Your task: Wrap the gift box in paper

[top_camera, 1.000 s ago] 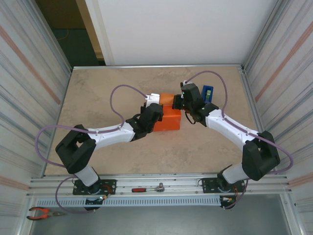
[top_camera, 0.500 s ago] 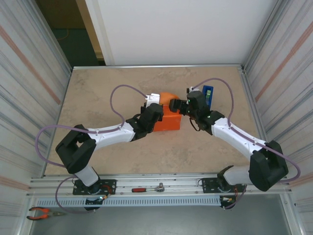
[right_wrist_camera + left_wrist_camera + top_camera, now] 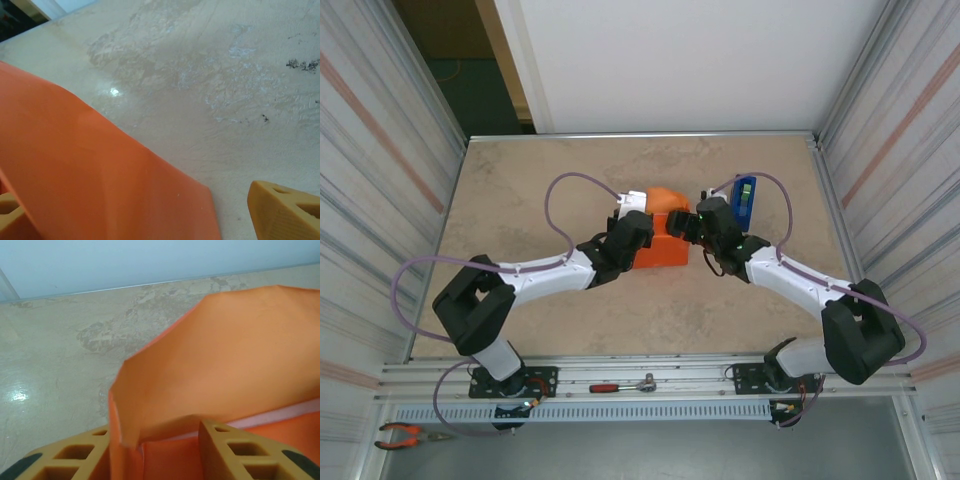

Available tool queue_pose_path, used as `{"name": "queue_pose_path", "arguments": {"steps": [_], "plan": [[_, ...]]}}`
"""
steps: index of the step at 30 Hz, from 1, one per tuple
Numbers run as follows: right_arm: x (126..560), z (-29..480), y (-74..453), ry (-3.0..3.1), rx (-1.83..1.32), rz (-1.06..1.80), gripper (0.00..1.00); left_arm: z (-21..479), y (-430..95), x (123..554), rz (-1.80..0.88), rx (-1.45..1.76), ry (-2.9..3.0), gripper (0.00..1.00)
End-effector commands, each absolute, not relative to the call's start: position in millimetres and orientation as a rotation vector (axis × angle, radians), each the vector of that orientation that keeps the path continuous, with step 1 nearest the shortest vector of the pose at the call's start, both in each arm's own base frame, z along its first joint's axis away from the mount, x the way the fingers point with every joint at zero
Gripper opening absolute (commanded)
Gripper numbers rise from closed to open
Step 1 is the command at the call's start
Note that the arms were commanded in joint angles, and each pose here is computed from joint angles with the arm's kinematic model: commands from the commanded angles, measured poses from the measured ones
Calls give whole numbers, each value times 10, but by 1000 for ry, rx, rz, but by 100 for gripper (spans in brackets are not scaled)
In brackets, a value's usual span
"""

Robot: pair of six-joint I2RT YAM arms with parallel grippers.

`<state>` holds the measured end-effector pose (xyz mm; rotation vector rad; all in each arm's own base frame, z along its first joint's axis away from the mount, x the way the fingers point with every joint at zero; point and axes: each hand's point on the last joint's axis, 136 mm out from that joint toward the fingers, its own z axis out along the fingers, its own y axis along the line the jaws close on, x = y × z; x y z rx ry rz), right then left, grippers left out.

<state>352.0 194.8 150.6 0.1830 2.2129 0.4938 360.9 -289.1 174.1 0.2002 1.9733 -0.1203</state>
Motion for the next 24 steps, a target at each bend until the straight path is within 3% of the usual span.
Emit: {"name": "queue_pose_path", "arguments": {"steps": [1,6,11,20,24], "plan": [[3359,1144,1730,2312,239,358,88,1876,-2836,3488,-166,240,1995,48],[3297,1057,1660,2325,266,319,88,2107,-2661,3341,-276,200,1935,60],[3264,957,1652,2344,274,297,88,2179,-2491,3195,-382,115,1860,65],[3240,882,1663,2355,274,291,89,2231,-2610,3202,-389,143,1819,65],[3237,871,1668,2359,274,292,89,2201,-2698,3293,-362,158,1819,58]]}}
